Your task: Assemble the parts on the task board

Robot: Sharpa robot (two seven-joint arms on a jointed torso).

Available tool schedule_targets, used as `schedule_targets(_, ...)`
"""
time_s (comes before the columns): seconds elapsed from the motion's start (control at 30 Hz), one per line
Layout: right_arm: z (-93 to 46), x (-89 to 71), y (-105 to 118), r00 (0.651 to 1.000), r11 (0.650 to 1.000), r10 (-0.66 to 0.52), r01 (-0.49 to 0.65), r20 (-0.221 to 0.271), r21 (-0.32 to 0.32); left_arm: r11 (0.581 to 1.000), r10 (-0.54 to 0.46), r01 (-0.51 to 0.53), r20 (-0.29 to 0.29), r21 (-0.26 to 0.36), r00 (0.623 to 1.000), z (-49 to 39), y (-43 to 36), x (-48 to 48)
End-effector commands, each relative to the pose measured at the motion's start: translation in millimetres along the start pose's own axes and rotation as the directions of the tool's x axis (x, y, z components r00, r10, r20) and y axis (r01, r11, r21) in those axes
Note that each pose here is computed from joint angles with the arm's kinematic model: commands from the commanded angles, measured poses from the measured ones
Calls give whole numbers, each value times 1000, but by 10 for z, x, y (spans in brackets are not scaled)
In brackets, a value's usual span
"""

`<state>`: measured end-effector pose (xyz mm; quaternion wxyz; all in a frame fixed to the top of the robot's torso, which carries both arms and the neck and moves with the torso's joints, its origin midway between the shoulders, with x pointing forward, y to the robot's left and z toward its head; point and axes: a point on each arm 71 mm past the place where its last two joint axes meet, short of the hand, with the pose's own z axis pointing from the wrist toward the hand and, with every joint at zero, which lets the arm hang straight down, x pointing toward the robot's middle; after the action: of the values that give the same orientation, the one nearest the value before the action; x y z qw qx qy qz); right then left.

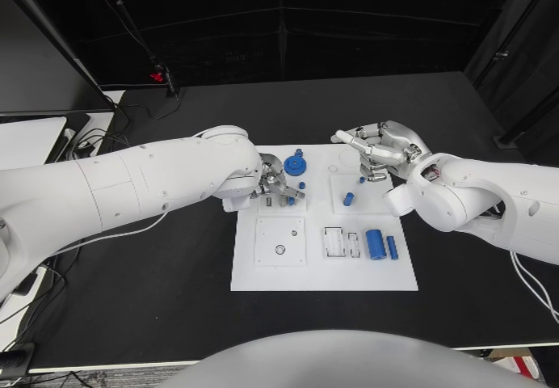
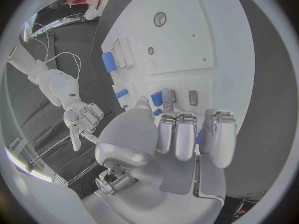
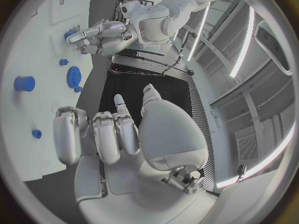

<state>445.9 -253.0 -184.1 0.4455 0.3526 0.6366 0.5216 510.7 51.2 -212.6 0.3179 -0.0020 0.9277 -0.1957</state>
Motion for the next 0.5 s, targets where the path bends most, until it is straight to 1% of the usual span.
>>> schedule_targets(0.03, 6, 17, 8, 1000, 1000, 6, -6, -12, -2, 1000, 12, -12, -12, -2, 1000, 0, -8, 6)
schedule_targets(0.5, 9, 11, -12, 1000, 1000, 6, -6, -13, 6, 1000, 9, -8, -8, 6, 1000, 11, -14, 6)
